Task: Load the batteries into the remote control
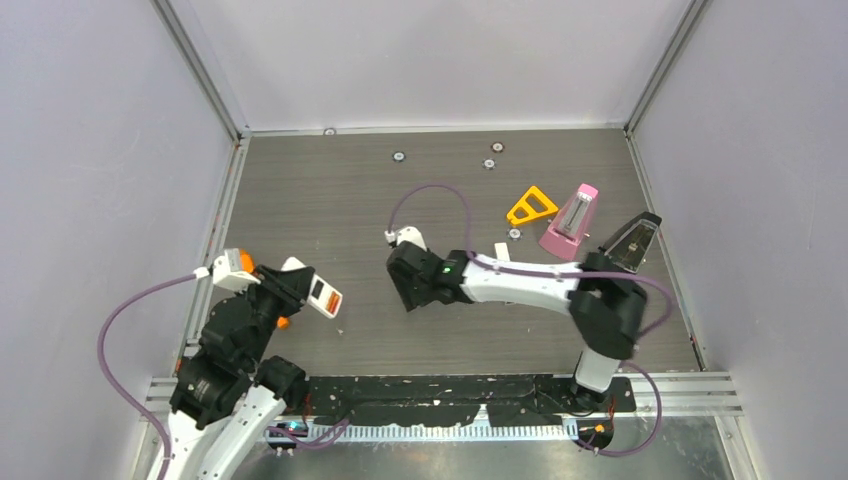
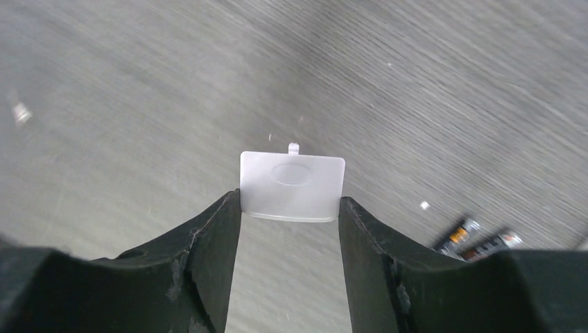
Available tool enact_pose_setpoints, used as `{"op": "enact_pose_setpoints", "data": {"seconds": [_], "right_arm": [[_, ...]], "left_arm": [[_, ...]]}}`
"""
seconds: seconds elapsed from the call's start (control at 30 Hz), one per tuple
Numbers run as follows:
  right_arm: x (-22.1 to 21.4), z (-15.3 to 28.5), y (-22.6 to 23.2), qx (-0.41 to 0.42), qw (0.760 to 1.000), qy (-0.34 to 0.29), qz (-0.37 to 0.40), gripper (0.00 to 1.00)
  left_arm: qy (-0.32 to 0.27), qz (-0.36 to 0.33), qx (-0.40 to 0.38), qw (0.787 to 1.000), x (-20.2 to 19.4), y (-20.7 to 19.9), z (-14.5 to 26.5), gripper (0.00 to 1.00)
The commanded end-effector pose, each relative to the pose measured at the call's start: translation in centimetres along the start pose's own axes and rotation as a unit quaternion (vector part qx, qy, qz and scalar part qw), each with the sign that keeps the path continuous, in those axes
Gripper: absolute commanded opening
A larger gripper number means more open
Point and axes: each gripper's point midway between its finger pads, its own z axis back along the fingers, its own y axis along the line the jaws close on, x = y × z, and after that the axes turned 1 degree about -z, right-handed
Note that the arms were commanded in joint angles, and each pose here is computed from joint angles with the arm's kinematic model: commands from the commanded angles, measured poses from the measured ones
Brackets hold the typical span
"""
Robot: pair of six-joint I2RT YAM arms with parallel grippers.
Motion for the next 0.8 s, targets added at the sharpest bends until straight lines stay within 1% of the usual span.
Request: {"op": "enact_pose_setpoints", "data": {"seconds": [0.0, 0.03, 0.07, 0.17, 0.27, 0.3, 0.37, 0.47, 0.57, 0.77], "right_arm": [[3.5, 5.7, 0.7, 0.083, 0.989, -0.115, 0.046, 0.39], [4.0, 7.3, 0.8, 0.104, 0.984, -0.133, 0.056, 0.39], [3.2, 7.5, 0.6, 0.111, 0.983, -0.132, 0.064, 0.39], [2.7, 10.7, 1.0, 0.160, 0.969, -0.161, 0.098, 0.39], [2.6, 13.6, 1.6, 0.190, 0.952, -0.198, 0.136, 0.40], [2.6, 14.9, 1.9, 0.198, 0.944, -0.214, 0.151, 0.41], [2.6, 16.5, 2.3, 0.206, 0.937, -0.229, 0.166, 0.42], [2.8, 18.5, 2.8, 0.210, 0.929, -0.253, 0.172, 0.42], [2.8, 19.4, 3.7, 0.208, 0.926, -0.266, 0.169, 0.42], [3.5, 19.5, 5.1, 0.180, 0.929, -0.284, 0.155, 0.42]], "left_arm": [[0.028, 0.011, -0.065, 0.997, -0.9, -3.2, -1.2, 0.00], [0.039, 0.008, -0.076, 0.996, -1.3, -3.7, -1.4, 0.00], [0.052, 0.006, -0.087, 0.995, -1.8, -4.2, -1.7, 0.00], [0.099, -0.002, -0.116, 0.988, -3.7, -5.7, -2.8, 0.00], [0.150, -0.005, -0.176, 0.973, -5.7, -8.0, -3.4, 0.00], [0.160, -0.006, -0.197, 0.967, -6.3, -8.7, -3.7, 0.00], [0.168, -0.003, -0.234, 0.958, -6.8, -10.1, -4.0, 0.00], [0.163, 0.005, -0.254, 0.953, -7.0, -10.8, -4.4, 0.00], [0.139, 0.019, -0.274, 0.951, -6.9, -11.3, -4.4, 0.00], [0.083, 0.037, -0.304, 0.948, -6.2, -11.3, -3.6, 0.00]]}}
